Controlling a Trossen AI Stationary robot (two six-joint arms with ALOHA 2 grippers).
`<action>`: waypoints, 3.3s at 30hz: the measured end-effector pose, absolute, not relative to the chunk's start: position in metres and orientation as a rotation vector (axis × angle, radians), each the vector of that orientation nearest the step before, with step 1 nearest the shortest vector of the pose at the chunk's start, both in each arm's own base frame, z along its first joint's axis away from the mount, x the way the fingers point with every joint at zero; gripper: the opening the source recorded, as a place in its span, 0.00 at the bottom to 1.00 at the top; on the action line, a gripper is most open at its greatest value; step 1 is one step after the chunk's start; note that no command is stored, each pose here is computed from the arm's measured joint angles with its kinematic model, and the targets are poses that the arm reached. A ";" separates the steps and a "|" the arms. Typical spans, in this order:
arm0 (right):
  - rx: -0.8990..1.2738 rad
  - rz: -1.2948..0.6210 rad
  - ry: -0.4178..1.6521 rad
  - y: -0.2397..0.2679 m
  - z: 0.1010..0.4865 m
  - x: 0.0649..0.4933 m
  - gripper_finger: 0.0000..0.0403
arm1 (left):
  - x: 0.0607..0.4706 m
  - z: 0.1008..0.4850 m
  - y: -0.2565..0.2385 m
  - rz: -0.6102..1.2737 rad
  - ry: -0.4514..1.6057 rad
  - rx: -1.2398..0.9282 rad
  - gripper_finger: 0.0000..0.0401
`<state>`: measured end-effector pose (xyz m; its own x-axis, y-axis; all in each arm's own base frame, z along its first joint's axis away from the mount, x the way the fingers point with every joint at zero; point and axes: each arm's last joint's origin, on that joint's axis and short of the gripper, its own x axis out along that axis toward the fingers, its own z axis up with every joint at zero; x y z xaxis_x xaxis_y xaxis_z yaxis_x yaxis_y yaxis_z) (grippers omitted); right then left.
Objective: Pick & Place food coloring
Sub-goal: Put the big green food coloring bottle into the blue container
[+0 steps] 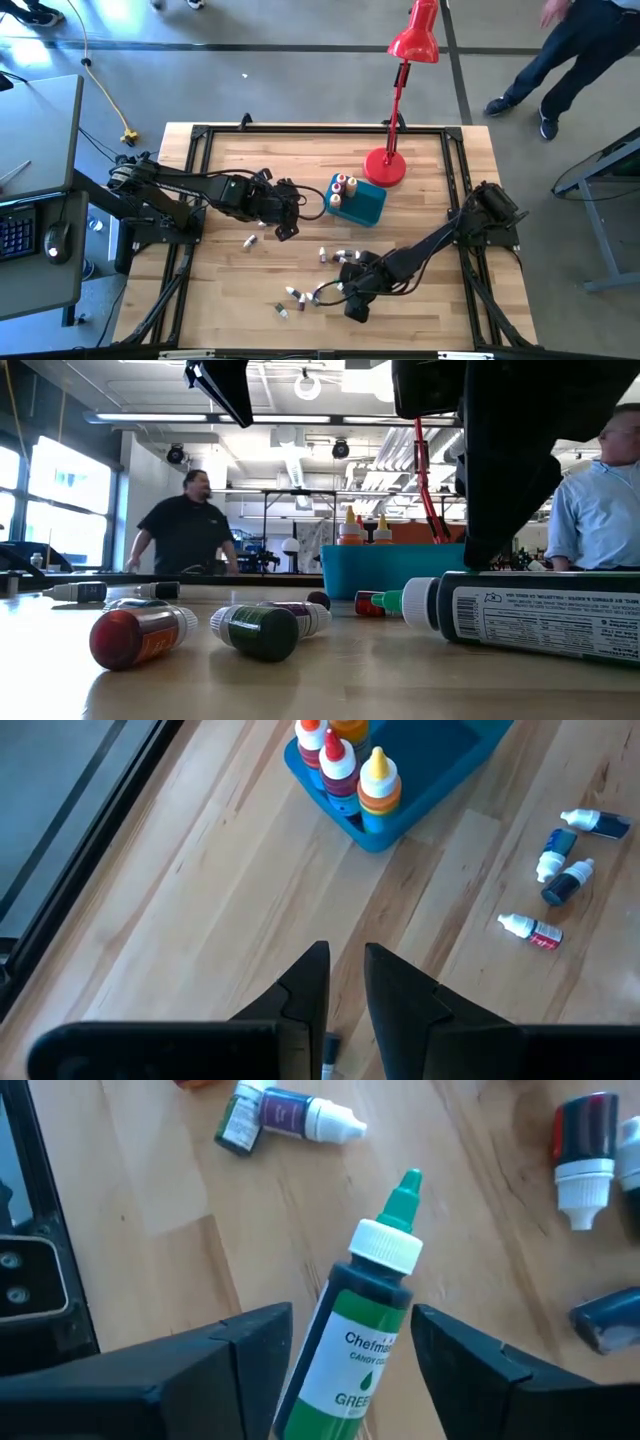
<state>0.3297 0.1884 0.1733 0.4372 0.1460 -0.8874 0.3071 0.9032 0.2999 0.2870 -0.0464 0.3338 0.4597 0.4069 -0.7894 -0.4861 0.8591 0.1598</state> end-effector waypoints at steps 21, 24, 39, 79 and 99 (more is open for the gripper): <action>0.455 -0.170 1.091 0.198 0.161 0.329 0.50 | 0.287 0.335 -0.045 0.601 0.916 -0.045 0.16; 0.424 -0.139 1.069 0.200 0.162 0.331 0.49 | 0.287 0.335 -0.045 0.593 0.921 -0.030 0.16; 0.354 -0.102 1.150 0.201 0.136 0.335 0.49 | 0.287 0.335 -0.045 0.593 0.919 -0.031 0.16; -0.073 -0.334 0.732 0.131 0.285 0.288 0.31 | 0.291 0.344 -0.043 0.688 0.767 -0.054 0.16; -0.290 -0.564 0.628 0.128 0.321 0.206 0.31 | 0.243 0.328 -0.054 0.839 0.566 -0.134 0.16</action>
